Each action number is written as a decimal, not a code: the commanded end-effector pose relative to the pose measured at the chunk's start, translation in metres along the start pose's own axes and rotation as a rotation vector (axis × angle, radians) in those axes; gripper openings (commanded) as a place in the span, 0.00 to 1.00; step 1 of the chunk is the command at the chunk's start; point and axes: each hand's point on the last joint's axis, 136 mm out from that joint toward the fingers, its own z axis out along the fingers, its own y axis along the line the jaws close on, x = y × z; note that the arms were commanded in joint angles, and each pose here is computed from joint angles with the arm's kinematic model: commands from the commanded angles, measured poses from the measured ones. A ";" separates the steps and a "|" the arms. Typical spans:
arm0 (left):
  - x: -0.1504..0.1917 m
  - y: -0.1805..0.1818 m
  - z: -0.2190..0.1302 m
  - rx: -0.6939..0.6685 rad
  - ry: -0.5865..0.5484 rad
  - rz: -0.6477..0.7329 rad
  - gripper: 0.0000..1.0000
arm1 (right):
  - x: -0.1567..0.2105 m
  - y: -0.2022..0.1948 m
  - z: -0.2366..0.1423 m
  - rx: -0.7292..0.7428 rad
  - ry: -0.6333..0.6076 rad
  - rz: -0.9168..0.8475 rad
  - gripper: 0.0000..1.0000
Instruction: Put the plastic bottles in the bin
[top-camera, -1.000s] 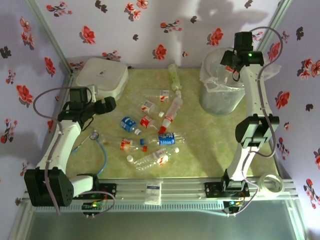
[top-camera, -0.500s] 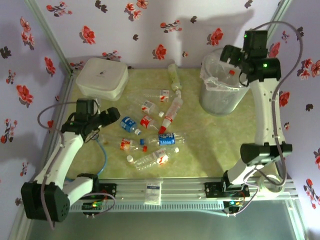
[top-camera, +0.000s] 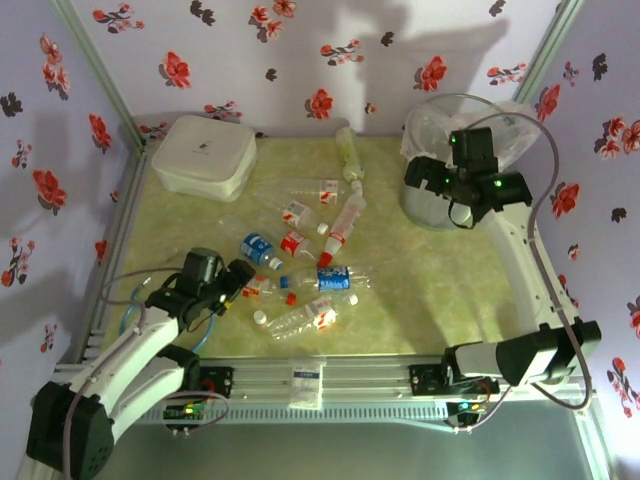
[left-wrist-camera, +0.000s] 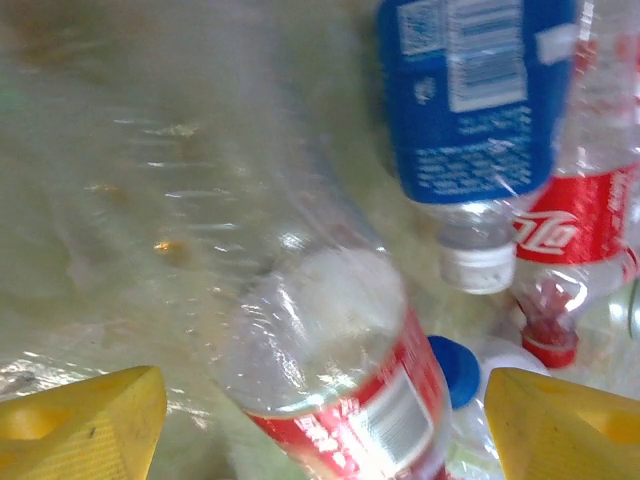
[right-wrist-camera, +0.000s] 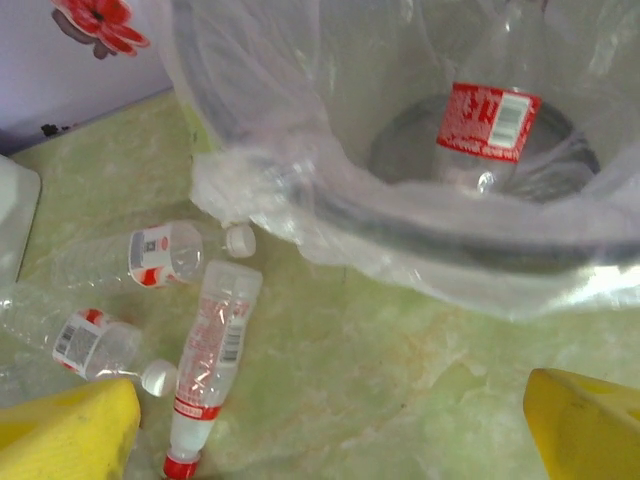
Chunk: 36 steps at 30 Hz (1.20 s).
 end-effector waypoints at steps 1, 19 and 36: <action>-0.016 -0.015 0.008 0.052 -0.071 -0.065 0.85 | 0.010 0.000 0.001 -0.021 0.010 0.031 0.99; -0.034 -0.056 0.035 0.100 -0.092 0.000 0.62 | 0.040 -0.012 -0.015 -0.029 0.026 0.037 0.98; -0.042 -0.198 -0.020 0.415 -0.044 0.210 0.53 | 0.109 0.138 -0.047 -0.685 0.233 -0.289 0.91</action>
